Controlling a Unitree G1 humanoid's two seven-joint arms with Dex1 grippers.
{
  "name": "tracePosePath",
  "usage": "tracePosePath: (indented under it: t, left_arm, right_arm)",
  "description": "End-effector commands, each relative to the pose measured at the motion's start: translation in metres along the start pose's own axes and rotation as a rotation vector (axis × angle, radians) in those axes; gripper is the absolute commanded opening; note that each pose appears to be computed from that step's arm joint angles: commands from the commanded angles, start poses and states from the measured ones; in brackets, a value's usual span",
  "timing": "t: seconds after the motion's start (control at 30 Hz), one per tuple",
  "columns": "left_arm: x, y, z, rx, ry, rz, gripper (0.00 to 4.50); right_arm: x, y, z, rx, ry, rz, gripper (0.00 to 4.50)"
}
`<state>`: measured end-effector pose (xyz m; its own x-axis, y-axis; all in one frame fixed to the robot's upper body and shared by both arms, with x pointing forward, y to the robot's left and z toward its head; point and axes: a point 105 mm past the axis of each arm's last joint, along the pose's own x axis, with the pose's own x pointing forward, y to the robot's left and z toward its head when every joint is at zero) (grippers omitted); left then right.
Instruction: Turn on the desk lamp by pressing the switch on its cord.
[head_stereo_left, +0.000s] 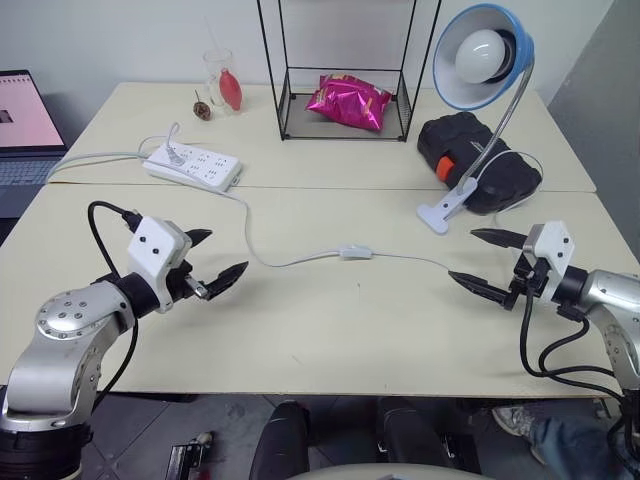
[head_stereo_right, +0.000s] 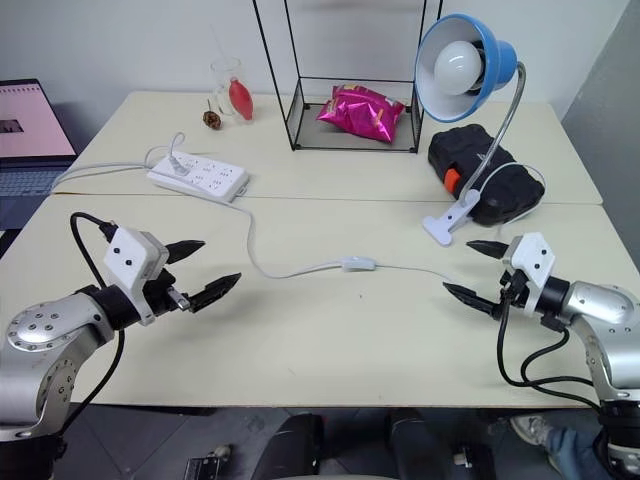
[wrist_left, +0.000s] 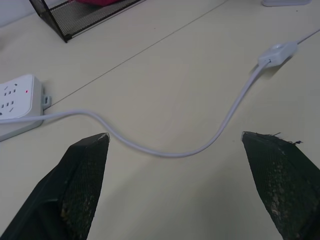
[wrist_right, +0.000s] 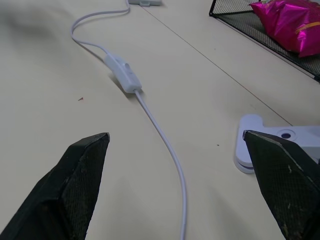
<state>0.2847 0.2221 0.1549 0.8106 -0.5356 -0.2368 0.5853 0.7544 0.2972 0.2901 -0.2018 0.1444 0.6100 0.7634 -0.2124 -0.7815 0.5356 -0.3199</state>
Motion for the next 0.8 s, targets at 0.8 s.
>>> tracePosePath:
  t: [0.8]
  left_arm:
    - [0.013, -0.008, 0.026, 0.085, -0.148, -0.106, 4.38]
  right_arm:
    - [0.018, 0.019, 0.026, 0.014, -0.068, 0.065, 4.5]
